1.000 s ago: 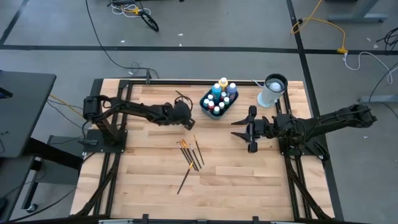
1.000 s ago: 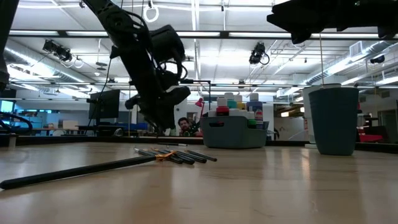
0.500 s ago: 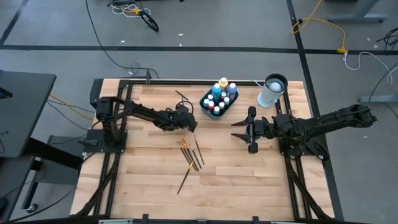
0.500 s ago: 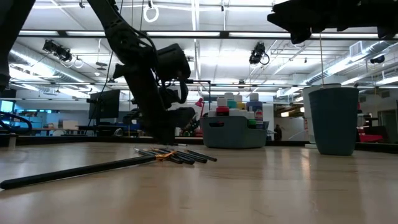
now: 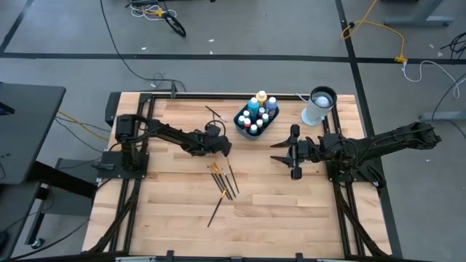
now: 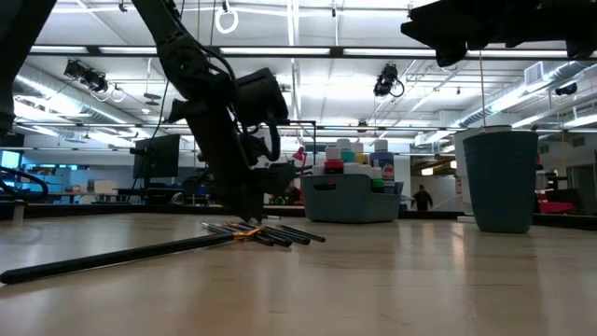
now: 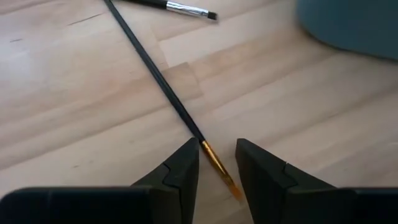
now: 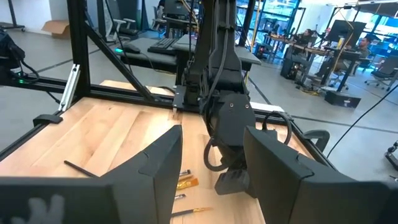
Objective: Pick & Place Paint Supplies
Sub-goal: Put the golden paint brush into the blue cup
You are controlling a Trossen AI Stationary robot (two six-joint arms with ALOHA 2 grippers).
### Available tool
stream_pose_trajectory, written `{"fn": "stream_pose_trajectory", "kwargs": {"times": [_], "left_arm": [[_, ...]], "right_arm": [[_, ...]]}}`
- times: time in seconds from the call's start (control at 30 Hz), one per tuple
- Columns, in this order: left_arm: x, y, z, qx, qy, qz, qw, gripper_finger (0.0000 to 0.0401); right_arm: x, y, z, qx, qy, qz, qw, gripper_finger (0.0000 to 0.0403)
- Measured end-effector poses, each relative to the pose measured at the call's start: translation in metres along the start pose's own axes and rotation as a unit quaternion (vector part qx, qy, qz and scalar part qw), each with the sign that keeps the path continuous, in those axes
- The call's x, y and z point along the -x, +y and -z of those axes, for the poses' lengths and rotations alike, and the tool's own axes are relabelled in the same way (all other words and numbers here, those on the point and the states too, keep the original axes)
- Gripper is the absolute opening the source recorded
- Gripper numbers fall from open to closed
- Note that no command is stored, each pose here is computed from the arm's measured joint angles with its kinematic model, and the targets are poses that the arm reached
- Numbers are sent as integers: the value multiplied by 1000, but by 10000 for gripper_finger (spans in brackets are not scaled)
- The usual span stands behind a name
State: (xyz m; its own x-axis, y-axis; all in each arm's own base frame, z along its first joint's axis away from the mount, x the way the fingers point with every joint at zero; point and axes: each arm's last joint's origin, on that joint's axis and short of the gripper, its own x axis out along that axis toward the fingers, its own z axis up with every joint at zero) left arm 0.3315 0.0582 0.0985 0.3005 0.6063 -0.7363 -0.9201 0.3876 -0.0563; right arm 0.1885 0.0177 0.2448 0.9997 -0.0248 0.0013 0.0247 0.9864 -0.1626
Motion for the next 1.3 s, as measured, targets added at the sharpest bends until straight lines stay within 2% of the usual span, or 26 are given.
{"fn": "stream_pose_trajectory", "kwargs": {"times": [0.13, 0.2, 0.4, 0.53, 0.63, 0.8, 0.93, 1.07, 1.3], "left_arm": [[-4, 0, 5, -12, 0, -9, 1000, 113], [-3, -2, 7, -19, 0, -8, 1000, 99], [6, -10, 19, -39, 3, 8, 999, 15], [16, -15, 33, -39, 10, 11, 999, 14], [24, -15, 44, -32, 18, -5, 999, 10], [44, -16, 58, -52, 1, -16, 999, 6], [71, -17, 58, -73, 4, 12, 997, 3], [104, -18, 40, -91, -24, 58, 994, 2], [129, -18, 22, -177, -9, 137, 975, 2]], "right_arm": [[0, 0, 0, -9, 0, 0, 1000, 176], [0, 0, 0, -9, -1, 0, 1000, 176], [0, 0, 0, -13, -1, 0, 1000, 176], [0, 0, 0, -26, 0, 0, 1000, 176], [0, 0, 0, -32, 0, -1, 999, 176], [0, 0, 0, -40, 1, -1, 999, 176], [-1, 0, 1, -52, 5, -2, 999, 176], [-2, 2, 3, -51, 8, -13, 999, 176], [-22, 9, 21, -48, 37, -40, 997, 176]]}}
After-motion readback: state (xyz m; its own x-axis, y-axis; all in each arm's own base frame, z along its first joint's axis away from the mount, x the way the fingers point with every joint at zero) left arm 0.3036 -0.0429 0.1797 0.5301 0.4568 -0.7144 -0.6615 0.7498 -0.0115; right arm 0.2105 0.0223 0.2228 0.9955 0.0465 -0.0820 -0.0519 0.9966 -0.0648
